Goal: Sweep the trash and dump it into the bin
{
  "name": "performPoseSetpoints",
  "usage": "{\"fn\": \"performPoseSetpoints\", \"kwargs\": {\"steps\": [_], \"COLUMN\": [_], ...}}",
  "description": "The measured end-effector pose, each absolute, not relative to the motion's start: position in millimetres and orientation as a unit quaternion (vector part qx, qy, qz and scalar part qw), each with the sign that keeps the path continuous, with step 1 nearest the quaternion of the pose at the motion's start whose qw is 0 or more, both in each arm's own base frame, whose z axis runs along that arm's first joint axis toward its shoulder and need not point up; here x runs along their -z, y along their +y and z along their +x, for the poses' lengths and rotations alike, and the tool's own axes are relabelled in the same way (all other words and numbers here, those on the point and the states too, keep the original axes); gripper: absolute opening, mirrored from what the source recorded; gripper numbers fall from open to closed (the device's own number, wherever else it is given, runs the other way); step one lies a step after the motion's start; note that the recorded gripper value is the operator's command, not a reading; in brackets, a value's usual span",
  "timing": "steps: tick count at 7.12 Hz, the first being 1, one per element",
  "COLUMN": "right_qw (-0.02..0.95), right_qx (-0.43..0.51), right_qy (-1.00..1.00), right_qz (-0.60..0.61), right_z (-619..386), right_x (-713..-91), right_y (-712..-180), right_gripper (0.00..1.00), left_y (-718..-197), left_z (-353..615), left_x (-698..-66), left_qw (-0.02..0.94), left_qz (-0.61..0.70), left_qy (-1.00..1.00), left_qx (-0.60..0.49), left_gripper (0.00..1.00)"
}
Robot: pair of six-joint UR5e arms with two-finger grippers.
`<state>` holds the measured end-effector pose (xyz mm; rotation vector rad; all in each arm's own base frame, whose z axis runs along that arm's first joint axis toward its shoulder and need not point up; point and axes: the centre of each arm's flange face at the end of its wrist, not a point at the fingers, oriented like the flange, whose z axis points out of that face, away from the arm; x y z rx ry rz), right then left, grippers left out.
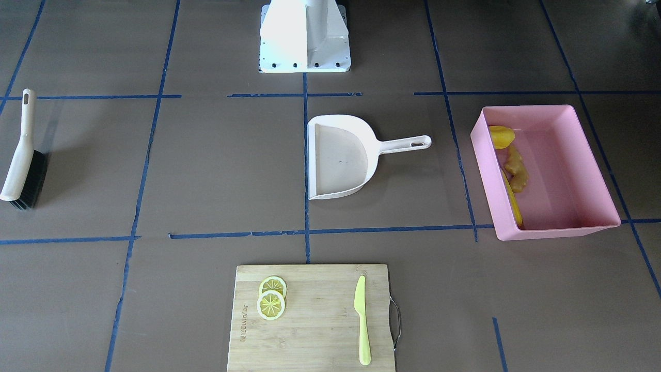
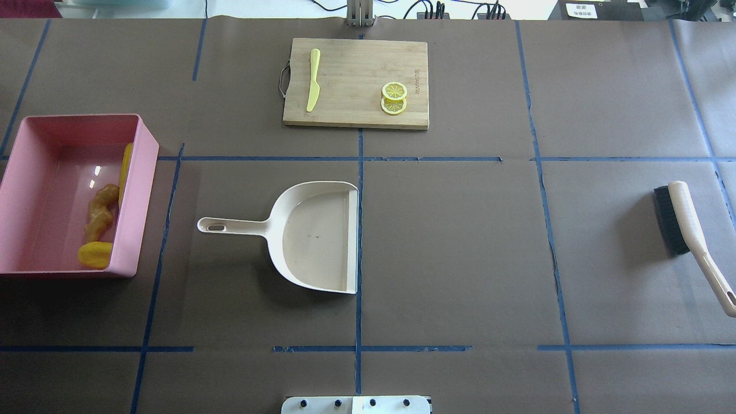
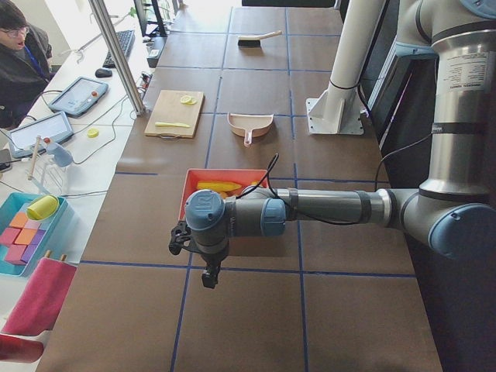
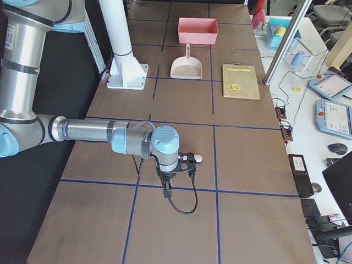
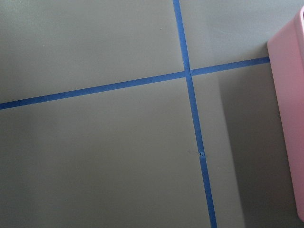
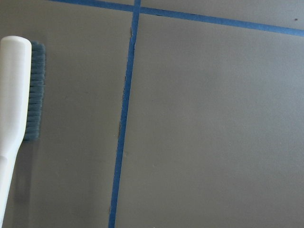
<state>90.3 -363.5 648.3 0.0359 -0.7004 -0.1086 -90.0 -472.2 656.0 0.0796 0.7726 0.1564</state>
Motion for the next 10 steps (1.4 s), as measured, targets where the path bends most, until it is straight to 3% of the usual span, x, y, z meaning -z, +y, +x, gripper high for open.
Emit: {"fn": "performPoseSetpoints", "kwargs": {"steps": [10], "right_qw": [0.937], "right_qx": [0.058], "right_qy": [-0.344], "right_qz": [0.015], "right_z": [85.1], "right_x": [-647.5], "right_y": [-364.8], "right_gripper": [1.0], "left_y": [-473.0], "left_z": [-89.4], "left_x": [-655.4], "left_qw": [0.922], "left_qz": [0.039], "left_qy": [0.376], "left_qx": [-0.076], "left_gripper": [1.0]}}
